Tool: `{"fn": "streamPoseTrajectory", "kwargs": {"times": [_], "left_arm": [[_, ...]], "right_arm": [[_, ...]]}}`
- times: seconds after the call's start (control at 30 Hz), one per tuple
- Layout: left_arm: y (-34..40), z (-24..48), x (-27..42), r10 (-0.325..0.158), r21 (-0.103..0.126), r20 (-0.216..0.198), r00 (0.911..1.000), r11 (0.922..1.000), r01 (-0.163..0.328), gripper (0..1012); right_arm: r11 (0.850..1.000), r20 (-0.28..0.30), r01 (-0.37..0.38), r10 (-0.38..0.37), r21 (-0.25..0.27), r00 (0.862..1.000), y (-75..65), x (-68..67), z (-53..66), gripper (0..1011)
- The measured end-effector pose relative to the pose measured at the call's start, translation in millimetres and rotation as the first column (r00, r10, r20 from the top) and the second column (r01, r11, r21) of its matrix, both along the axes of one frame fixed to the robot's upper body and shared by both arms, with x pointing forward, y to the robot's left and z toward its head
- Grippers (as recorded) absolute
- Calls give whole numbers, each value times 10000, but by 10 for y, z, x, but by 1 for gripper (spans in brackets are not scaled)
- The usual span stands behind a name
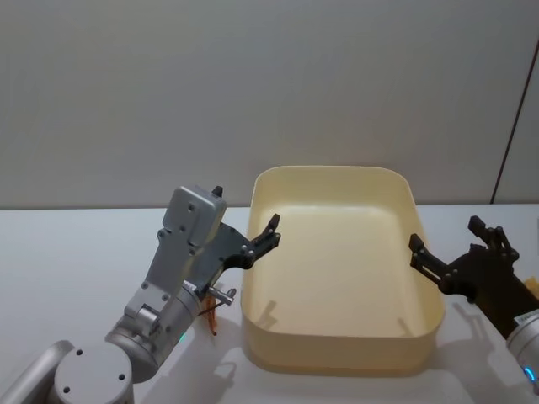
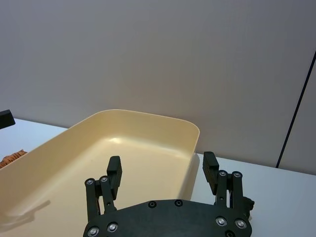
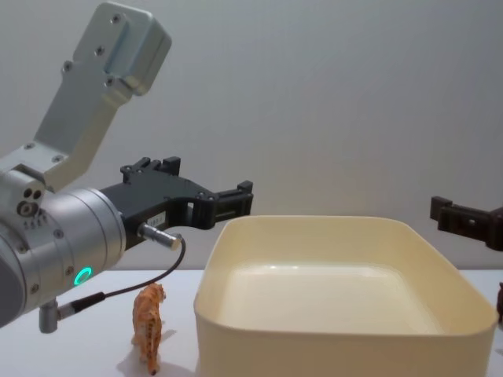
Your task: Pick up the toy alternately with two hands and place it into the central storage box.
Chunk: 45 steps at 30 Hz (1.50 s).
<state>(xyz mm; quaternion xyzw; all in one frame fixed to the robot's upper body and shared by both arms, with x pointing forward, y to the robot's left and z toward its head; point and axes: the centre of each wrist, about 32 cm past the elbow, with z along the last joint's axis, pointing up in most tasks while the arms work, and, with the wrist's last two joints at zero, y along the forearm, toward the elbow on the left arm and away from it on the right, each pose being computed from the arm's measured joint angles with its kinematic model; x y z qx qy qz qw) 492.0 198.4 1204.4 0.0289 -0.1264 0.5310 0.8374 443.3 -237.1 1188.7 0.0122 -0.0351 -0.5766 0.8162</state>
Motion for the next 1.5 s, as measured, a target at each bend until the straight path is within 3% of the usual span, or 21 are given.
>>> {"fn": "streamPoseTrajectory", "kwargs": {"times": [0.9, 1.23, 1.5], "left_arm": [[-10, 17, -9, 8, 14, -110, 9999, 10000, -7, 1001], [-7, 113, -103, 193, -20, -949, 9953, 9998, -196, 1001], [41, 184, -210, 603, -63, -1915, 9796, 9980, -626, 1001]], "right_arm": [[10000, 0, 0, 0, 0, 10000, 0, 0, 0, 1001], [10000, 0, 0, 0, 0, 10000, 0, 0, 0, 1001], [10000, 0, 0, 0, 0, 10000, 0, 0, 0, 1001]]}}
